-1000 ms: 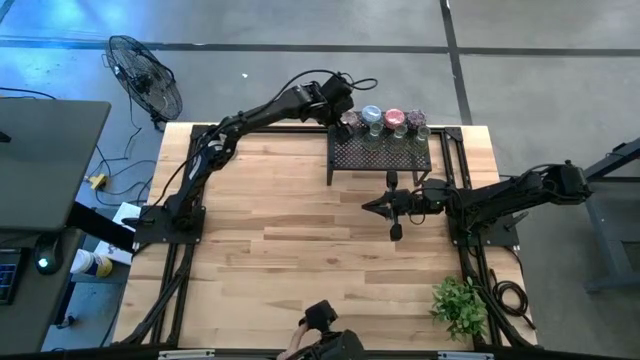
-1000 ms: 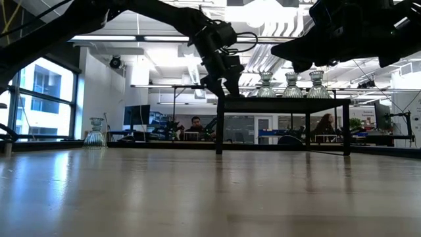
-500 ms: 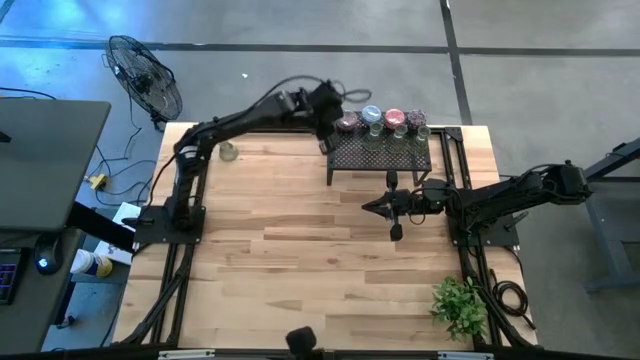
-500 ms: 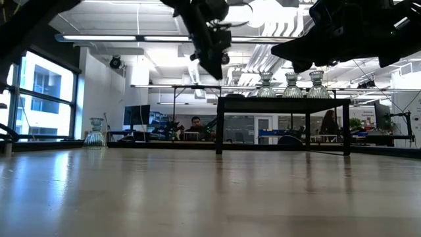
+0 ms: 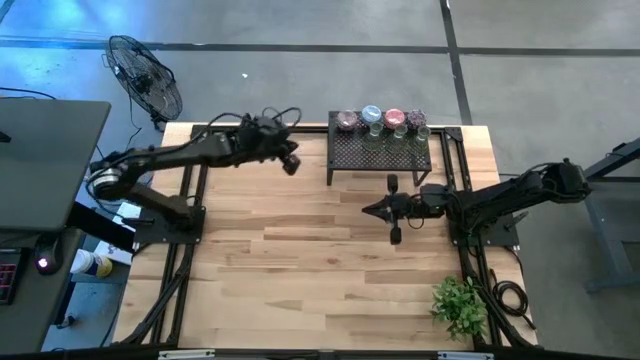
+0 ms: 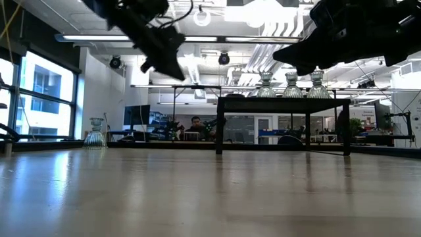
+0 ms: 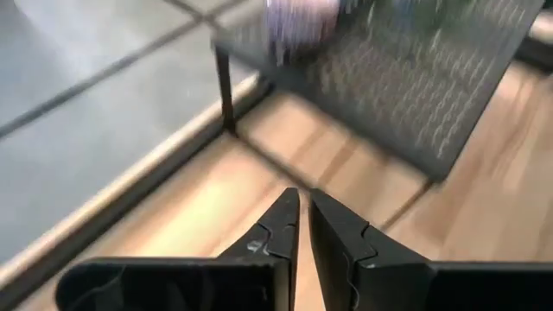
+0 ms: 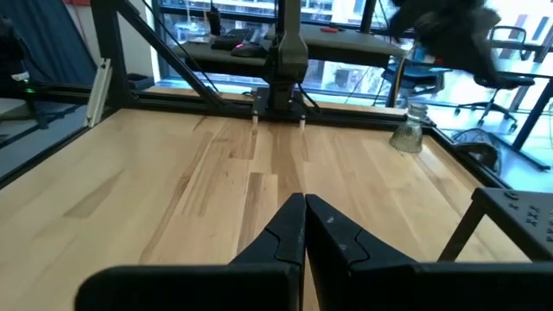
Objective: Pick & Place candle stick holders
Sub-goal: Put the green glass candle holder on the shelf aligned with the other green glass candle holders
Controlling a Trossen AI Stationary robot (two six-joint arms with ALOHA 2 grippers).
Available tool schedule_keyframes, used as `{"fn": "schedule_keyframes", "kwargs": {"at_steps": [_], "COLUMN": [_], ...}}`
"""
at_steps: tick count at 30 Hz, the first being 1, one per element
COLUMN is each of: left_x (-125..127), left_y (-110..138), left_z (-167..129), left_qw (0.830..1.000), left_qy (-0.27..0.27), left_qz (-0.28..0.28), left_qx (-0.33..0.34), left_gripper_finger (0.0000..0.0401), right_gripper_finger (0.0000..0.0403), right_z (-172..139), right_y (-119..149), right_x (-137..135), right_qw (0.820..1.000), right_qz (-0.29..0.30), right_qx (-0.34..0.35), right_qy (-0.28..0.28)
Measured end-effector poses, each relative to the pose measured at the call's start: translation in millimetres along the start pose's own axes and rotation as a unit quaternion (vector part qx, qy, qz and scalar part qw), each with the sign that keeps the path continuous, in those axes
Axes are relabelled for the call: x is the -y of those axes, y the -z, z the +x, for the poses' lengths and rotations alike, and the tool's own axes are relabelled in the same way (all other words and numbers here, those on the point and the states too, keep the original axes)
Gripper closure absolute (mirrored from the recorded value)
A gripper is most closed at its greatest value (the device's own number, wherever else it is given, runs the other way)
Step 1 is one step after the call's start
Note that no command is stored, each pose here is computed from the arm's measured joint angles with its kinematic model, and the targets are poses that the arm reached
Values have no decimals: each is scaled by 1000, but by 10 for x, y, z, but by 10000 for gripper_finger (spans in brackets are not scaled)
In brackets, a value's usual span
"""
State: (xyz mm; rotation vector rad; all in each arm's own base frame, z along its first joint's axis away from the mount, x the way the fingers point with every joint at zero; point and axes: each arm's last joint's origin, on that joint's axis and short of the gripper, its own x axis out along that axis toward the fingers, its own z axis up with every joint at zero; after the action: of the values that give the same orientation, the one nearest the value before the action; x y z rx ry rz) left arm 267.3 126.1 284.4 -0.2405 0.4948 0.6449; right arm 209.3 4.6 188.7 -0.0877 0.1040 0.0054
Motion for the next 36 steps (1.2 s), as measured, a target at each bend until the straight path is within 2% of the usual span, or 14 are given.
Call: {"fn": "schedule_keyframes", "kwargs": {"at_steps": [2, 3, 7, 10, 15, 18, 22, 25, 27, 32, 36], "left_x": [-45, -69, -142, -195, -276, -411, -752, -960, -1060, -1241, -1339], "left_y": [128, 197, 519, 743, 972, 971, 925, 840, 753, 547, 438], "left_z": [-63, -110, -226, -256, -362, -513, -694, -783, -813, -840, -736], "left_qw": [999, 998, 993, 990, 985, 977, 956, 950, 949, 937, 927], "left_qy": [-13, -36, -108, -113, -140, -169, -192, -181, -175, -218, -229], "left_qz": [-13, -22, -45, -77, -88, -114, -185, -207, -214, -207, -193], "left_qx": [-27, -37, -30, -28, -45, -64, -121, -145, -150, -176, -225], "left_gripper_finger": [377, 382, 397, 396, 399, 400, 400, 391, 373, 301, 243], "right_gripper_finger": [401, 401, 402, 401, 402, 401, 402, 401, 401, 401, 402], "right_z": [0, 0, 0, 0, 0, 0, 0, 0, 0, 0, -1], "right_y": [-2, -3, -6, -8, -8, -8, -8, -9, -9, -19, -26], "right_x": [-4, -3, 4, 4, 7, 7, 6, 6, 7, 9, 9], "right_qw": [1000, 1000, 1000, 1000, 1000, 1000, 1000, 1000, 1000, 1000, 1000], "right_qz": [-2, -2, -2, -2, -2, -2, -4, -5, -9, -14, -19], "right_qx": [1, 1, 2, 3, 3, 3, 3, 3, 4, 8, 12], "right_qy": [4, 7, 15, 16, 16, 16, 15, 14, 15, 17, 16]}}
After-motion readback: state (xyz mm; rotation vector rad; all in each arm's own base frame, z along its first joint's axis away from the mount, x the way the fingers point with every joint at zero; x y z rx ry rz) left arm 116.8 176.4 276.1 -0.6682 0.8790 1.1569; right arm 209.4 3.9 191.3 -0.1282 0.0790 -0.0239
